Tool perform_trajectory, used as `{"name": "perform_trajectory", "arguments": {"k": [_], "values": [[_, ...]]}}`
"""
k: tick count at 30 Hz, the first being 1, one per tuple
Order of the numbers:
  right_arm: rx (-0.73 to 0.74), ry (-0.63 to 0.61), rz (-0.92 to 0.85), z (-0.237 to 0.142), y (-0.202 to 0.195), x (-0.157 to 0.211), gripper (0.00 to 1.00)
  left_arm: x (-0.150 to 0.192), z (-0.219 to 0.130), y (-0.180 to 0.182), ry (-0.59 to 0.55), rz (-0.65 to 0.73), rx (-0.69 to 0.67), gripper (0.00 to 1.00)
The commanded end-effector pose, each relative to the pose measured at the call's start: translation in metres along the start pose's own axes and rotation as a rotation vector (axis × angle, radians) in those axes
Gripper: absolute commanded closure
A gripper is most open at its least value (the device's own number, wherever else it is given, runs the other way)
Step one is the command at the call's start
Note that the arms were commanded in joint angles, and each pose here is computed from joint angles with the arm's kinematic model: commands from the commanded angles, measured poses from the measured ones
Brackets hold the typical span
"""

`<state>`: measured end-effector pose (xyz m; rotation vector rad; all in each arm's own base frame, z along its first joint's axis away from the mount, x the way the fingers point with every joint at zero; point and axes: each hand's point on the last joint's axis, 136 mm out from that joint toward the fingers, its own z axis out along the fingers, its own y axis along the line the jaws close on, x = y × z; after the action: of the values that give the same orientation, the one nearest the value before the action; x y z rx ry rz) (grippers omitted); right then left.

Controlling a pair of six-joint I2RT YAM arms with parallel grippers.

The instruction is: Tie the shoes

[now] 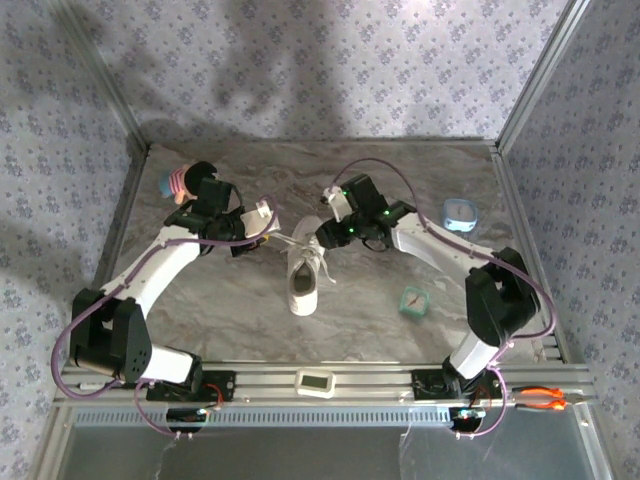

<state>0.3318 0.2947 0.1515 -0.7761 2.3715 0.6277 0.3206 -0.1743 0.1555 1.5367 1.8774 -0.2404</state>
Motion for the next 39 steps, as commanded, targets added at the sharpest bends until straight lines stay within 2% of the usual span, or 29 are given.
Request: {"name": "perform_trajectory", "arguments": {"k": [1, 6, 9, 18, 20, 21, 23, 25, 32, 39], "values": [[0.012, 0.059, 0.067, -0.001, -0.002, 0.036, 0.52, -0.011, -0.008, -0.001, -0.042, -0.003, 0.017, 1.00], [0.023, 0.151, 0.077, 0.008, -0.006, 0.092, 0.46, -0.008, -0.007, -0.001, -0.038, -0.014, 0.026, 1.00], [0.012, 0.204, 0.052, 0.018, -0.003, 0.110, 0.44, -0.008, -0.005, -0.002, -0.039, -0.015, 0.032, 1.00], [0.032, 0.235, -0.013, 0.047, 0.001, 0.110, 0.44, -0.010, -0.005, -0.002, -0.046, -0.028, 0.038, 1.00], [0.054, 0.242, -0.025, 0.049, -0.001, 0.110, 0.49, -0.010, -0.006, -0.001, -0.044, -0.028, 0.036, 1.00], [0.081, 0.244, -0.033, 0.049, -0.005, 0.109, 0.57, -0.010, -0.006, -0.001, -0.044, -0.029, 0.036, 1.00], [0.145, 0.247, -0.043, 0.044, -0.014, 0.109, 0.82, -0.011, -0.008, 0.000, -0.045, -0.028, 0.031, 1.00], [0.196, 0.243, -0.060, 0.036, -0.022, 0.107, 0.98, -0.011, -0.008, 0.000, -0.045, -0.030, 0.029, 1.00], [0.293, 0.250, -0.111, 0.009, -0.041, 0.095, 1.00, -0.009, -0.011, 0.007, -0.038, -0.055, 0.003, 1.00], [0.298, 0.273, -0.131, 0.001, -0.048, 0.093, 1.00, -0.006, -0.010, 0.004, -0.036, -0.065, 0.009, 1.00]]}}
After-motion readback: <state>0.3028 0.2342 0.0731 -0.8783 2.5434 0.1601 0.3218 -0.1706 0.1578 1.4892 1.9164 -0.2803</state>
